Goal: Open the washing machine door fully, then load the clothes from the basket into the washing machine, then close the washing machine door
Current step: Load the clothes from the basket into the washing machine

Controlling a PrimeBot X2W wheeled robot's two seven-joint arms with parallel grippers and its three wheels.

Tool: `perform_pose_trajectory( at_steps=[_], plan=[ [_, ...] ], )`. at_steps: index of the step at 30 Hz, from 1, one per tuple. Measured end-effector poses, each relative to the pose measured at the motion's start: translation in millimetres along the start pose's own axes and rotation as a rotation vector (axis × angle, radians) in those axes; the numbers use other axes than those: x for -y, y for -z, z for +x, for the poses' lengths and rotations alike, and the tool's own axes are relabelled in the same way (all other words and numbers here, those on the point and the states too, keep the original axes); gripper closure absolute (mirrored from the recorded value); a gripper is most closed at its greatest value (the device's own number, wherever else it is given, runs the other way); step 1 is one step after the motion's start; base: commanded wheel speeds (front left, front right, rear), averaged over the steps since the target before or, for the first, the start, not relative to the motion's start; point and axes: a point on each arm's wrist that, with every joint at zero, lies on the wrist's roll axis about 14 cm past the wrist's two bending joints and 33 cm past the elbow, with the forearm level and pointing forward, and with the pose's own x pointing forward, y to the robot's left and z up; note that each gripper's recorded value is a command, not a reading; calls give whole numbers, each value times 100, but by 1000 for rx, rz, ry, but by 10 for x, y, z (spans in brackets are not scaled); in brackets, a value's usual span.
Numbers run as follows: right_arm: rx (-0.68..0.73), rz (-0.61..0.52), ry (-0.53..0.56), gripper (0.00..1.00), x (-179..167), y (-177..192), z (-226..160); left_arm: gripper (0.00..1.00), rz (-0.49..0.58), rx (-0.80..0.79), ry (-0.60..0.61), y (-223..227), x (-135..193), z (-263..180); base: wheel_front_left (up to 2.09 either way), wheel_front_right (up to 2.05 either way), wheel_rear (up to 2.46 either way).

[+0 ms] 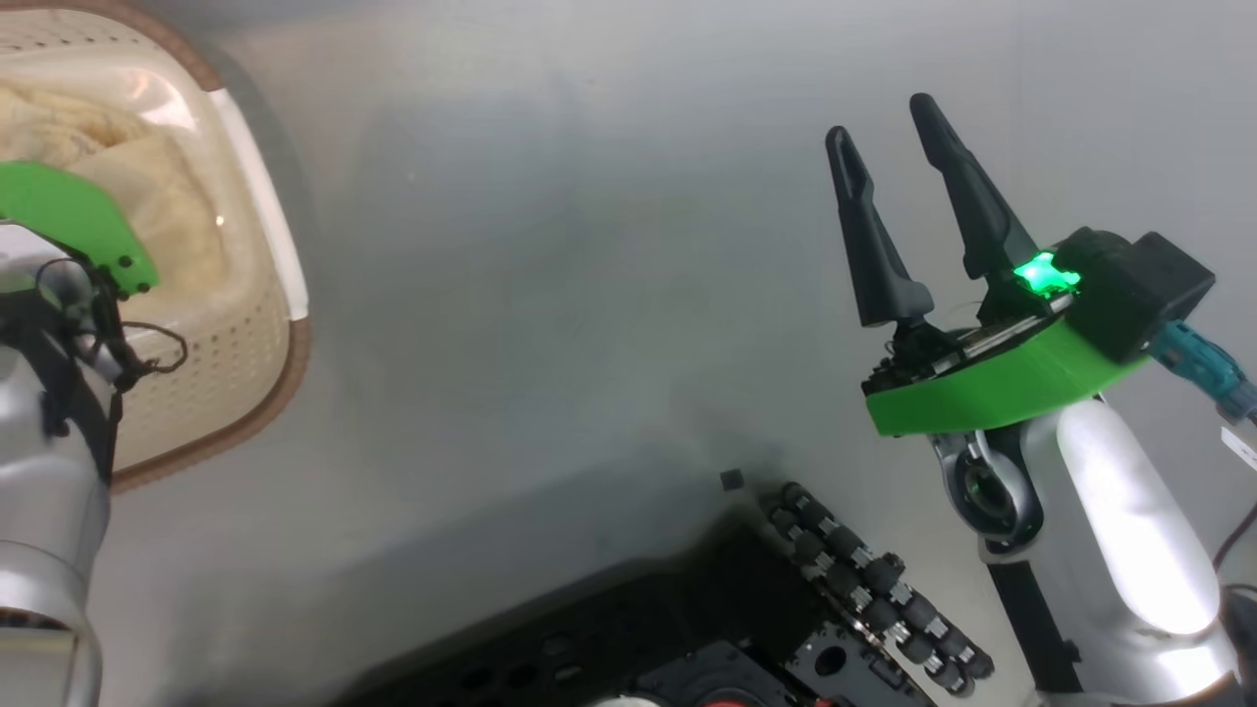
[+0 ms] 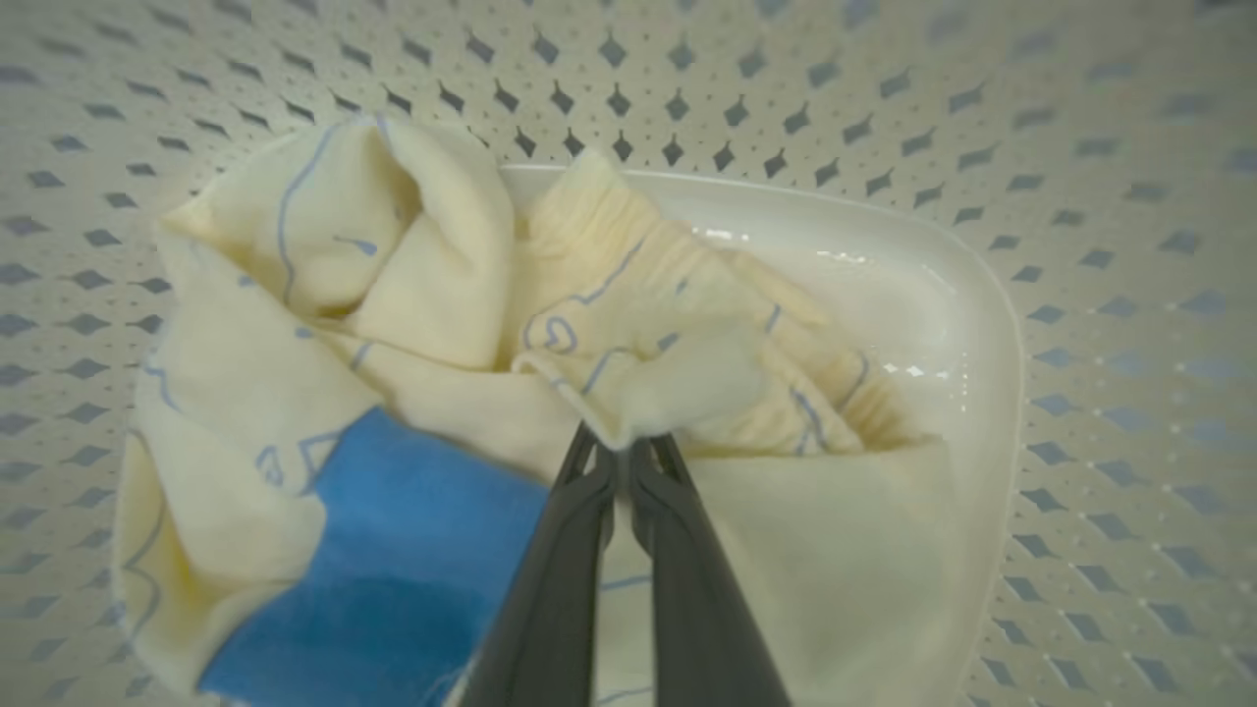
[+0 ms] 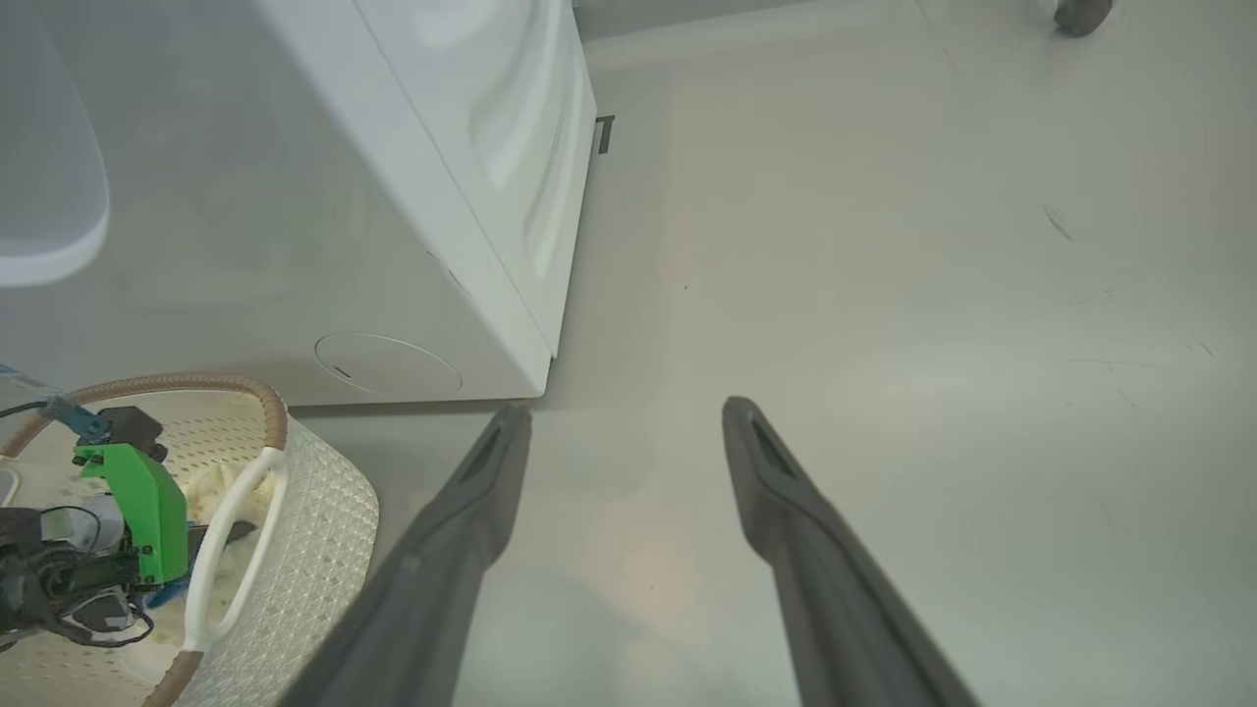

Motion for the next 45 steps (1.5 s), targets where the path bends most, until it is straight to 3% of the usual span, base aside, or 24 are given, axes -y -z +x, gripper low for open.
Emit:
perform_pose_trajectory(
  at_steps=[14, 24, 28, 37, 45],
  plan=[
    [102, -31, -32, 0, -153, -405, -50, 100, 18, 306, -16, -657, -59, -714, 0, 0, 0],
    [174, -36, -34, 0, -231, -732, -270, 100, 7, 564, -23, -1231, -57, -1495, 0, 0, 0],
    [184, -43, -35, 0, -270, -843, -422, 100, -31, 651, -14, -1281, -48, -1901, 0, 0, 0],
    [238, -50, -52, 0, -389, -1145, -759, 100, 18, 901, -20, -1554, -25, -2918, 0, 0, 0],
    [293, -48, -73, 0, -499, -1364, -1114, 100, 40, 1014, -40, -1338, -29, -3635, 0, 0, 0]
  ],
)
